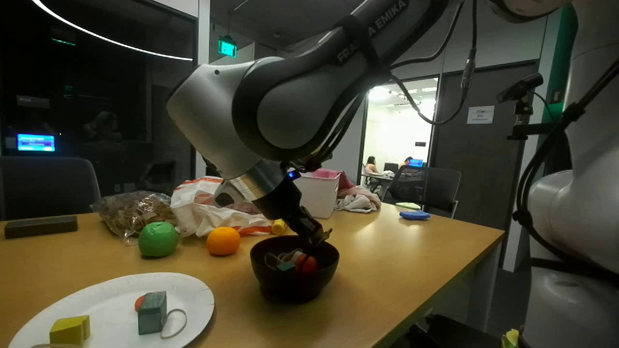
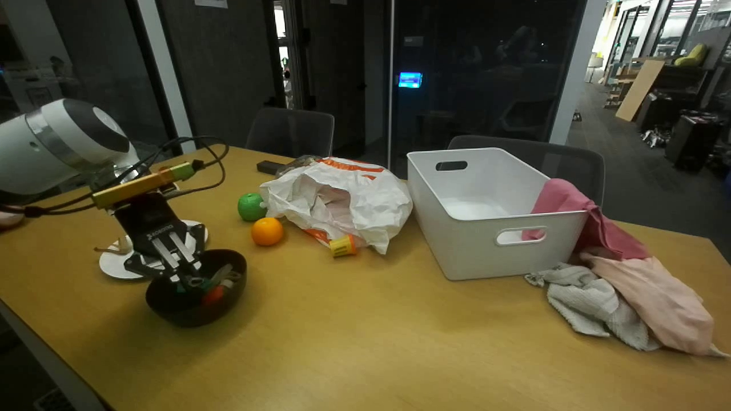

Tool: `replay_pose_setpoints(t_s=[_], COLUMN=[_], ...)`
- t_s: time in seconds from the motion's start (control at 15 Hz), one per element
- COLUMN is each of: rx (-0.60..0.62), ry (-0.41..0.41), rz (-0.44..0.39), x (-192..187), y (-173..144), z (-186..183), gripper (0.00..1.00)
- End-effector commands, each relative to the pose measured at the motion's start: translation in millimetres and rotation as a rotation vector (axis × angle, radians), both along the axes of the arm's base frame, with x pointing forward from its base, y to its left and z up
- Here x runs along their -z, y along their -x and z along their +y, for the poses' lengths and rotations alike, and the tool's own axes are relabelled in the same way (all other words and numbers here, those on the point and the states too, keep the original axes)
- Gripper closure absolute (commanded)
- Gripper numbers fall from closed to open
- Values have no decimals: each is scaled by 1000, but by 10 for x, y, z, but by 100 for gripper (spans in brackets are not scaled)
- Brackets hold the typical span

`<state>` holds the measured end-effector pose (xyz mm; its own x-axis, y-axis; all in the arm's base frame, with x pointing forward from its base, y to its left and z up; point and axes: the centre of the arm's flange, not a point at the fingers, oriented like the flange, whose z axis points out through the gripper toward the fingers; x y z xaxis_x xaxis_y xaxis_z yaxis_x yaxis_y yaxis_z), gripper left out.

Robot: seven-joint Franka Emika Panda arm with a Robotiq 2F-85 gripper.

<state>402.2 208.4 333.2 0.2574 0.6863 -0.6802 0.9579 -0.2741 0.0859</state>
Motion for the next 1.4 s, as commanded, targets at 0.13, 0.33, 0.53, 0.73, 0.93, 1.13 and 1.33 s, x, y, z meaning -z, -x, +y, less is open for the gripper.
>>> replay_pose_setpoints(t_s=[0.13,0.33,0.53,0.73,0.93,1.13,1.33], rx=[-111,-178,-247,-268,-242,-209,-175], ry=[-25,22,145,284,423,505,492], rz=[-229,-329,-360,-339,-258,-182,-61], x=[5,-13,-25,-55,-88,-98,-87], y=[-96,-122,-28,122,299,405,472], z=[-44,-98,-150,-181,-184,-205,-233], gripper=[90,90,90,88,88,88,89])
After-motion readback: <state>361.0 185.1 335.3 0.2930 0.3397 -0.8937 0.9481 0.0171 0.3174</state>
